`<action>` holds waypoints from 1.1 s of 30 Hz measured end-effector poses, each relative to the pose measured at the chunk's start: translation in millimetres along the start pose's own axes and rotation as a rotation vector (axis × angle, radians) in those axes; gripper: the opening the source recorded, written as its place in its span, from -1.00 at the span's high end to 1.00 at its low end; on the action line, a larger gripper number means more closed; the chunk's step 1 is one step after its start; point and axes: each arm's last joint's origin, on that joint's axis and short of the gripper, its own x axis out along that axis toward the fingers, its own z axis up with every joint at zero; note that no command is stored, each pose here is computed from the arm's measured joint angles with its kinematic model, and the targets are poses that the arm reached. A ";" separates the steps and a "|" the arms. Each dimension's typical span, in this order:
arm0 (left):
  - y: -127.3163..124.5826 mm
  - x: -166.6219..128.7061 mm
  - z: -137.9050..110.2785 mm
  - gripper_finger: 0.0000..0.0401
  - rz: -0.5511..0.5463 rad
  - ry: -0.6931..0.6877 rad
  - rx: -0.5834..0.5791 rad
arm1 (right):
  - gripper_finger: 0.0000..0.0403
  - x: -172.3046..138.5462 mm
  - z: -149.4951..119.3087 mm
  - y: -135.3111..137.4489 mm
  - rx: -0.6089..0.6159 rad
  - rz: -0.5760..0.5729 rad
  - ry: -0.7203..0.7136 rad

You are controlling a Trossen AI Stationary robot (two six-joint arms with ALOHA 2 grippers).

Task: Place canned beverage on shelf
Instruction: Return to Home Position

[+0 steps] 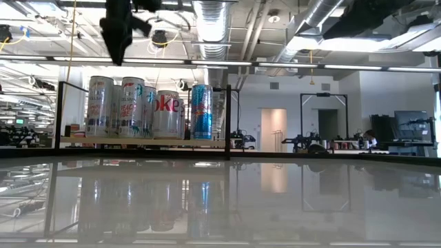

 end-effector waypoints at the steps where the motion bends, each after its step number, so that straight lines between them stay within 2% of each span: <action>1: -0.6 -7.5 -1.1 -0.70 0.012 -0.023 -0.012 | 0.87 -2.3 -0.1 -1.8 0.011 -0.008 -0.008; 4: -5.0 -28.6 -6.3 -0.70 -0.019 -0.137 -0.067 | 0.87 -12.3 -0.5 -7.8 0.050 -0.035 -0.044; 8: -23.0 -52.1 -14.8 -0.69 -0.277 -0.444 -0.121 | 0.87 -27.1 -4.1 -13.9 0.138 -0.070 -0.153; 10: -38.8 -58.7 -20.6 -0.65 -0.343 -0.605 -0.087 | 0.87 -28.3 -7.8 -13.9 0.179 -0.077 -0.271; 14: -82.0 -55.6 -30.9 -0.54 -0.365 -0.923 -0.009 | 0.87 -19.5 -22.7 -8.0 0.231 -0.040 -0.433; 19: -126.9 -33.5 -55.0 -0.40 -0.357 -1.274 -0.019 | 0.87 -7.3 -37.6 -3.2 0.283 -0.030 -0.430; 24: -155.0 19.4 -77.2 -0.32 -0.340 -1.339 -0.050 | 0.87 -0.5 -51.7 0.6 0.305 -0.013 -0.296; 27: -164.3 47.3 -89.1 -0.26 -0.360 -1.346 -0.083 | 0.87 2.9 -59.7 2.6 0.374 -0.002 -0.230; 30: -172.1 70.6 -99.7 -0.18 -0.381 -1.354 -0.110 | 0.87 13.6 -70.0 7.1 0.429 0.010 -0.306; 33: -174.7 80.2 -109.1 -0.05 -0.392 -1.398 -0.121 | 0.87 25.8 -88.4 14.4 0.449 0.046 -0.381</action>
